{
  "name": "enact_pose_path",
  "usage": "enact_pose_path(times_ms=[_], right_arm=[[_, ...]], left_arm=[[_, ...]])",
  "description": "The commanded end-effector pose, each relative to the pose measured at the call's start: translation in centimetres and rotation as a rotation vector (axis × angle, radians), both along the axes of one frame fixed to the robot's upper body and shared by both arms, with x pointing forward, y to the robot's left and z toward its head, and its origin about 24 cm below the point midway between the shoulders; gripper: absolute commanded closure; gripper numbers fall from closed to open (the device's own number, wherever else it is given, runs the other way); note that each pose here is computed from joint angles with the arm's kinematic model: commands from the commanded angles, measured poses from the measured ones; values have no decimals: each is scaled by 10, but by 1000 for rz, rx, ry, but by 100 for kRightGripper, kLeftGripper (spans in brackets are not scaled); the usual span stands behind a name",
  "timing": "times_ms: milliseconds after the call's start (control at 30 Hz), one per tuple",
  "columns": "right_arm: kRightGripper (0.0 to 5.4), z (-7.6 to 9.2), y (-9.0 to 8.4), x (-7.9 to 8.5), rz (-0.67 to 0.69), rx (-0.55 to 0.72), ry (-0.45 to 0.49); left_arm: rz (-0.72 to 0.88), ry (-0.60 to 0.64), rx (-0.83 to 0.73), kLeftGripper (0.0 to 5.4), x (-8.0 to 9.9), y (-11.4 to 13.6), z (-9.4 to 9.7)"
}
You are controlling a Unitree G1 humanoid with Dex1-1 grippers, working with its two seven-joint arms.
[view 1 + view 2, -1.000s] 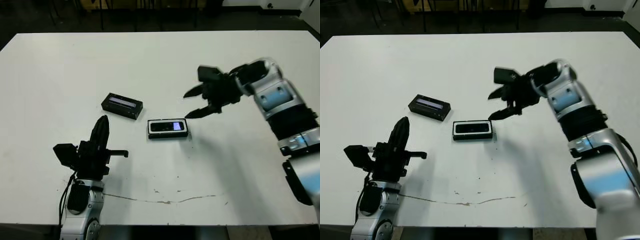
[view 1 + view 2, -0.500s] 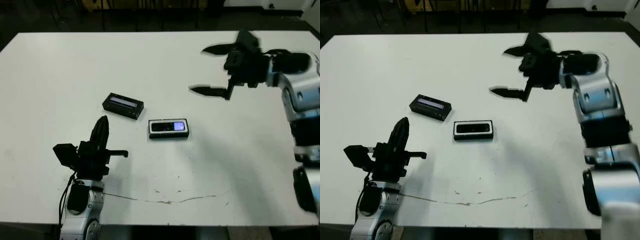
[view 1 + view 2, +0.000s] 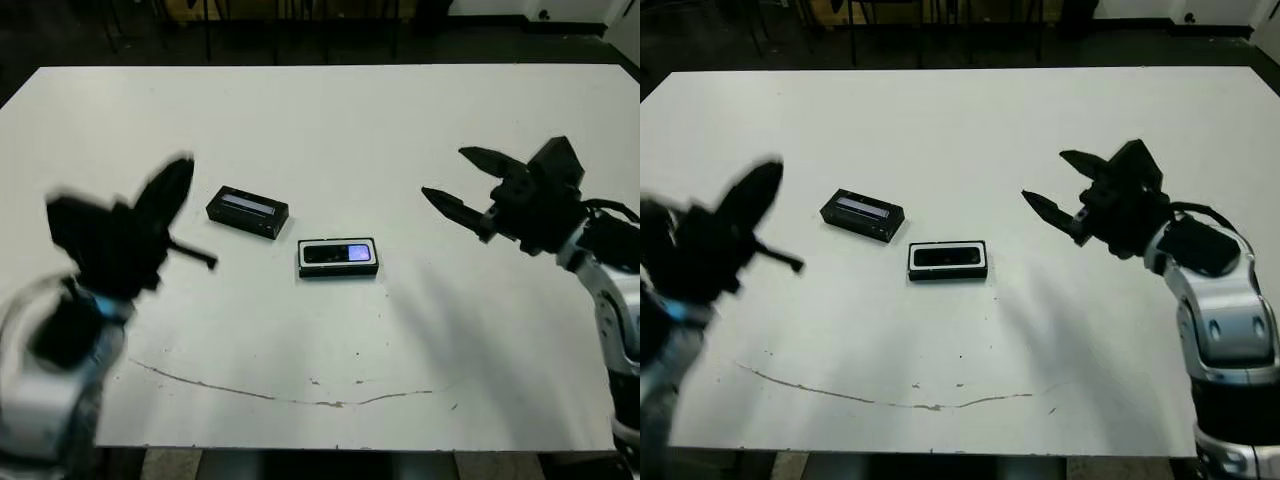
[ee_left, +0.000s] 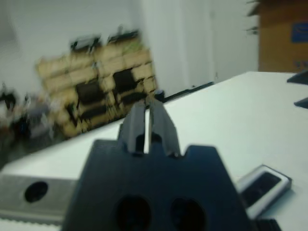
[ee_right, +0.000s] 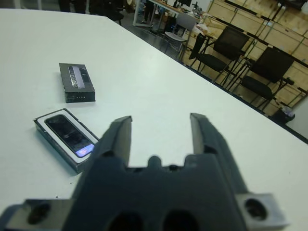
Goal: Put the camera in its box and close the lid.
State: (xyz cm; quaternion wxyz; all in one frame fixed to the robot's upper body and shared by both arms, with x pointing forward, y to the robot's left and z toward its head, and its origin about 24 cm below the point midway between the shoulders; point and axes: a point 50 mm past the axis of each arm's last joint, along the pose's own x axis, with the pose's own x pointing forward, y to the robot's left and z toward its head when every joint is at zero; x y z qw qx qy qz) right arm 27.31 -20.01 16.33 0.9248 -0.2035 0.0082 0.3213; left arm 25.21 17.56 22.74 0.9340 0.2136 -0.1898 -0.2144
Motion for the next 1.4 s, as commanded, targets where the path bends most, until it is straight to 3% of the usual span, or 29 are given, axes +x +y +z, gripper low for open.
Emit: enact_pose_path(times_ms=[33,133,233,367,500,700,967,1167,1400], right_arm=[[356,-3,-2,-2,-5,-5,30],[410,-4,0,-2,5,-12,31],[466,-4,4,-1,8,-12,40],[538,-5,8,-1,9,-19,44],[538,-7,9,-3,10,-18,42],[538,-16,10,-10,12,14,56],[538,-28,11,-17,9,51,84],[538,-34,12,-23,16,60,101],[538,-39,12,-26,28,70,120]], left_arm=[[-86,145,233,540,30,1,15],[-204,307,563,540,62,2,32],[-232,431,715,540,92,-5,36],[-271,526,800,540,124,-25,23],[-230,660,905,540,143,-42,-1],[-173,826,1045,540,153,-61,-44],[-122,682,1043,540,154,-66,-88],[-95,661,1005,540,151,-64,-110],[-37,645,942,540,152,-60,-117]])
